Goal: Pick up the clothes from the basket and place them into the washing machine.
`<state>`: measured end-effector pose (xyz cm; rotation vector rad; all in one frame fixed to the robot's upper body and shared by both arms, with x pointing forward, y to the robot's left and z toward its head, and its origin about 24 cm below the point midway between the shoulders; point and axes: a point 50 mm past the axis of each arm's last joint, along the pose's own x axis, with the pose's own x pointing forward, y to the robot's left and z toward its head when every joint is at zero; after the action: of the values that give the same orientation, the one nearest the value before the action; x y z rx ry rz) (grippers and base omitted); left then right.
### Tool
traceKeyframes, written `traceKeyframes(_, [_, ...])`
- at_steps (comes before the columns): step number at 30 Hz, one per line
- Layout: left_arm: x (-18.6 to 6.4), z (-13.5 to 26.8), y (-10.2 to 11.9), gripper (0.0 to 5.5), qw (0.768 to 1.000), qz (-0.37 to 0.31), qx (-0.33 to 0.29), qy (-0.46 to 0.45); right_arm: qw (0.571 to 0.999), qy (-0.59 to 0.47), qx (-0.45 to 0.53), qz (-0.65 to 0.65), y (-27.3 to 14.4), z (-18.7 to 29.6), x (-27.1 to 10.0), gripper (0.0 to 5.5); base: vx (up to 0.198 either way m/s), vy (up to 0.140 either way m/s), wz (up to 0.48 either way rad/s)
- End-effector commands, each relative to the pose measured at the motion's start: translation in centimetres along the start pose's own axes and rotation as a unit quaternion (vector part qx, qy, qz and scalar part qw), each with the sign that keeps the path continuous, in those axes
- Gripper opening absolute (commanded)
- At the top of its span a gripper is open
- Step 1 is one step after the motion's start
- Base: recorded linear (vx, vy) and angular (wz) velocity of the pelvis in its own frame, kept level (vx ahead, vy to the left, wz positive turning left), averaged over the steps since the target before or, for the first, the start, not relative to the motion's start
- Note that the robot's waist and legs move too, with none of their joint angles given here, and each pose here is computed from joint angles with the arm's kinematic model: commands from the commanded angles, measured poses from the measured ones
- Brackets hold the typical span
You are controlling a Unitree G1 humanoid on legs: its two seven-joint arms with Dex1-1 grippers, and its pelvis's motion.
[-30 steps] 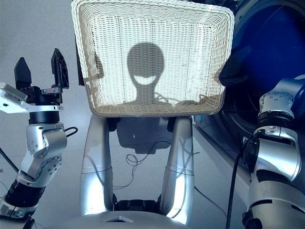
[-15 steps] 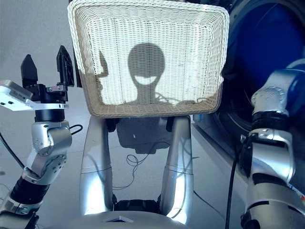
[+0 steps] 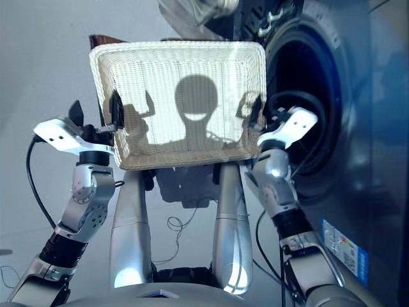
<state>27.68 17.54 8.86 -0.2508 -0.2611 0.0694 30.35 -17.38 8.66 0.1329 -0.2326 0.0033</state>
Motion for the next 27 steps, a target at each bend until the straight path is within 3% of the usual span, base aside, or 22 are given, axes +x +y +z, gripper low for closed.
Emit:
traceKeyframes(1, [-0.5, -2.0, 1.2, 5.5, 0.999, -0.007, -0.014, 0.037, 0.998, 0.011, -0.034, 0.045, 0.2, -0.7, 0.0, 5.5, 0.125, -0.005, 0.059])
traceKeyframes(8, [-3.4, -9.1, 4.6, 5.5, 0.98, 0.033, 0.015, 0.196, 0.97, 0.176, -0.141, 0.095, -1.7, -7.3, -3.0, 5.5, 0.139, 0.007, 0.097])
traceKeyframes(10, [-6.4, -12.1, 6.9, 5.5, 0.955, 0.054, 0.065, 0.284, 0.947, 0.272, -0.156, 0.072, -3.9, -10.7, -6.7, 5.5, 0.275, 0.063, -0.034])
traceKeyframes(15, [-12.1, -14.4, 9.8, 5.5, 0.912, 0.069, 0.094, 0.394, 0.901, 0.393, -0.178, 0.052, -6.8, -14.0, -13.2, 5.5, 0.206, 0.047, -0.091])
traceKeyframes(21, [-18.0, -15.9, 11.7, 5.5, 0.86, 0.12, 0.083, 0.489, 0.858, 0.5, -0.116, -0.031, -8.7, -16.2, -19.7, 5.5, 0.131, 0.041, -0.123])
traceKeyframes(24, [-19.2, -16.2, 11.6, 5.5, 0.847, 0.105, 0.092, 0.513, 0.845, 0.522, -0.106, -0.049, -9.1, -16.4, -21.3, 5.5, 0.048, 0.018, -0.044])
traceKeyframes(27, [-21.0, -16.7, 11.7, 5.5, 0.818, 0.086, 0.113, 0.558, 0.827, 0.55, -0.085, -0.081, -9.4, -16.9, -23.3, 5.5, 0.042, 0.016, 0.007])
